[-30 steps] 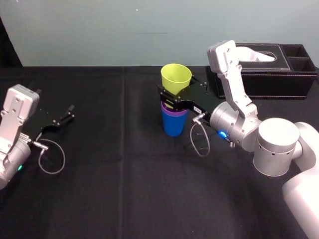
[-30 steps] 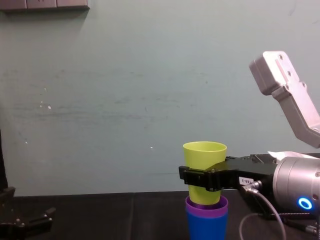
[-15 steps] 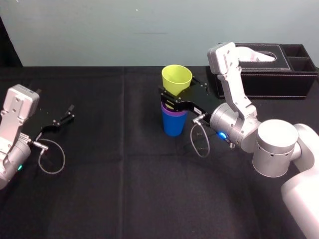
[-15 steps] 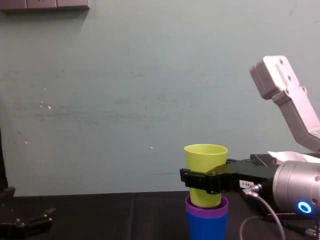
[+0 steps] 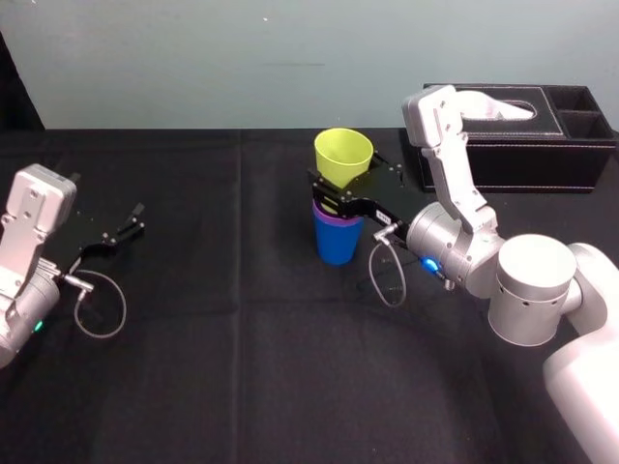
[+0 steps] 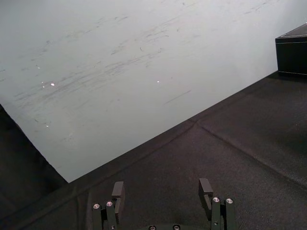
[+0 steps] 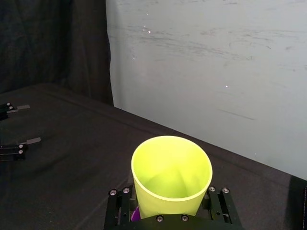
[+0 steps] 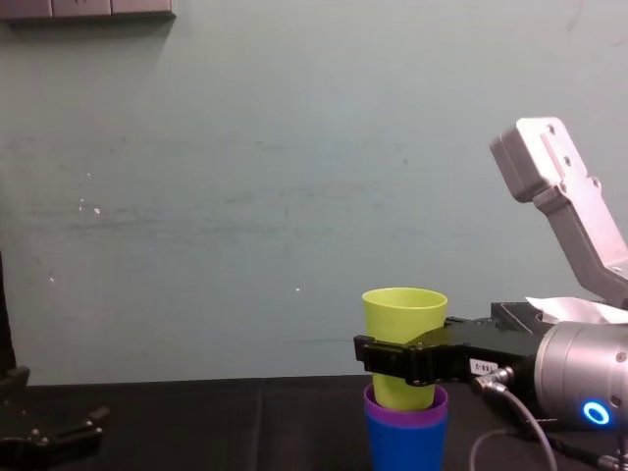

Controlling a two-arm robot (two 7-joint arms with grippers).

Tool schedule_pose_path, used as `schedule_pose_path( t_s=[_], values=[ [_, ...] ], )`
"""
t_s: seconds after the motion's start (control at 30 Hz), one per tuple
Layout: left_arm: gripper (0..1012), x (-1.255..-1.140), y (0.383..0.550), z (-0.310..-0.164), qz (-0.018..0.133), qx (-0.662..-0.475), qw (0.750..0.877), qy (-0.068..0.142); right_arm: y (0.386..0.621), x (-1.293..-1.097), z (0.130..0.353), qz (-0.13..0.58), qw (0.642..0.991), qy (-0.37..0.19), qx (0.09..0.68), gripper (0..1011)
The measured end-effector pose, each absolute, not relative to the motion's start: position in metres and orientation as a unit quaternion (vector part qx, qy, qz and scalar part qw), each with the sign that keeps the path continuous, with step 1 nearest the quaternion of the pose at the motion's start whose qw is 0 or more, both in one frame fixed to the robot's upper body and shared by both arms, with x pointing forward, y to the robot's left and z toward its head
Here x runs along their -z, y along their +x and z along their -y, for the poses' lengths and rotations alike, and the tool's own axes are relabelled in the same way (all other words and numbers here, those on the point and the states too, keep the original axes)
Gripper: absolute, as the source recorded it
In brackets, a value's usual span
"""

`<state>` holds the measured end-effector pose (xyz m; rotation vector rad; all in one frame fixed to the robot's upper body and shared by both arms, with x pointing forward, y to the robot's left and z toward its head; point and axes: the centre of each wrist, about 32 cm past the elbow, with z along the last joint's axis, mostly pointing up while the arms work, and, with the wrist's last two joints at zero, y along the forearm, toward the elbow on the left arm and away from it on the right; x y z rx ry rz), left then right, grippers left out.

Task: Stack the three plastic cups sequentially using one hand.

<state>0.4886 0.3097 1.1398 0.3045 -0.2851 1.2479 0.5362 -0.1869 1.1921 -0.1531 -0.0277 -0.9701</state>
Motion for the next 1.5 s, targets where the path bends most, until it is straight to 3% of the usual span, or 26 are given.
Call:
schedule_pose_path(
  t_s=[1.5],
  values=[
    [1011,-1.14,0.489,-0.31,0.132,-0.58,0.791,0.141,0.536,-1.178,0.186,0.013,0.88,-0.085,0.467,724]
  ],
)
